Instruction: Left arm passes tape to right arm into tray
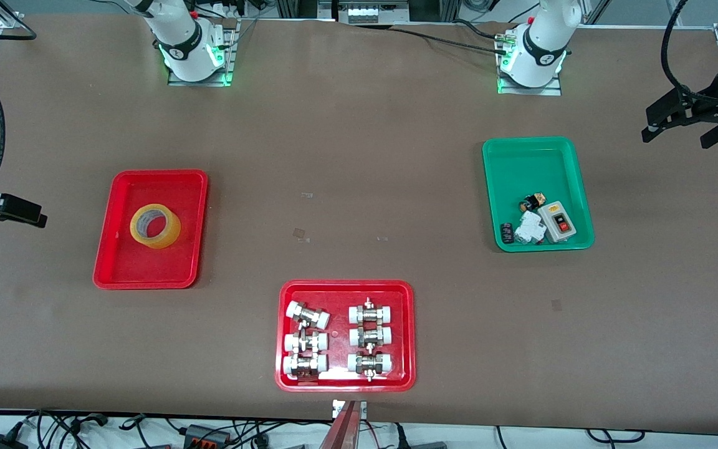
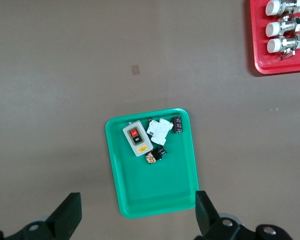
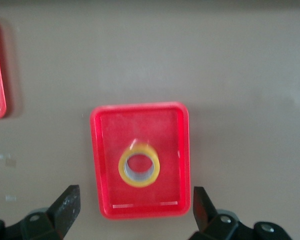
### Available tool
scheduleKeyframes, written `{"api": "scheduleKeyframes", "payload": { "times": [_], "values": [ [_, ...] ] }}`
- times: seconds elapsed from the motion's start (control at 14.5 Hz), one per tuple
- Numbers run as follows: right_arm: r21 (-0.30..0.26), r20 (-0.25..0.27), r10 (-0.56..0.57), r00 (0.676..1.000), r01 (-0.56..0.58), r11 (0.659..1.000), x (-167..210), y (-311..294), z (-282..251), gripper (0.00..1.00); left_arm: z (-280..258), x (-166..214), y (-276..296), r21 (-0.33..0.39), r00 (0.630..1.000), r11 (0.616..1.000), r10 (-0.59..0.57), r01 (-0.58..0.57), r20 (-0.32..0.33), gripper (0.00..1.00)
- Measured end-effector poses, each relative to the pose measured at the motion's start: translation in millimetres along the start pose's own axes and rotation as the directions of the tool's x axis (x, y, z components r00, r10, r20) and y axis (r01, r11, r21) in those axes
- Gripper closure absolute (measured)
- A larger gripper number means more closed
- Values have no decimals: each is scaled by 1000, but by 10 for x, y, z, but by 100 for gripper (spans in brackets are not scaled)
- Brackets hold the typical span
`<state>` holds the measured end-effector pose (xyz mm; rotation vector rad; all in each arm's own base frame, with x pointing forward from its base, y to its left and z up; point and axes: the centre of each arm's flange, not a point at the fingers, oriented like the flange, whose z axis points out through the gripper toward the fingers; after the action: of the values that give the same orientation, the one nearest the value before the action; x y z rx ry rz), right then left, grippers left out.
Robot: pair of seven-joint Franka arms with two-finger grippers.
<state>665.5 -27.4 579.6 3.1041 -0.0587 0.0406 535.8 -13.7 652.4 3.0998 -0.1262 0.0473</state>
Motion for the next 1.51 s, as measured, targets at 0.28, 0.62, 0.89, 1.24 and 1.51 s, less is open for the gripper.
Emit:
{"api": "scheduleKeyframes", "payload": {
  "times": [0.28, 0.62, 0.89, 1.24, 1.51],
  "values": [
    [-13, -45, -8, 999, 8, 1000, -133, 50, -79, 0, 16, -16, 22, -1, 1000, 1000, 4, -4, 17, 0],
    [-21, -40, -8, 999, 7, 1000, -257, 176, -121, 0, 27, -22, 104, -1, 999, 1000, 19, -19, 26, 0],
    [-21, -56, -12, 998, 11, 1000, -509, 162, -17, 0, 36, -38, 68, -2, 999, 1000, 12, -12, 39, 0],
    [-16, -34, -14, 999, 14, 1000, -857, 142, -13, 0, 37, -42, 37, 1, 999, 1000, 6, -6, 41, 0],
    [33, -35, -8, 999, 9, 999, -869, 82, -17, 0, 9, -44, -2, 46, 999, 999, 5, -7, 39, 0]
  ]
}}
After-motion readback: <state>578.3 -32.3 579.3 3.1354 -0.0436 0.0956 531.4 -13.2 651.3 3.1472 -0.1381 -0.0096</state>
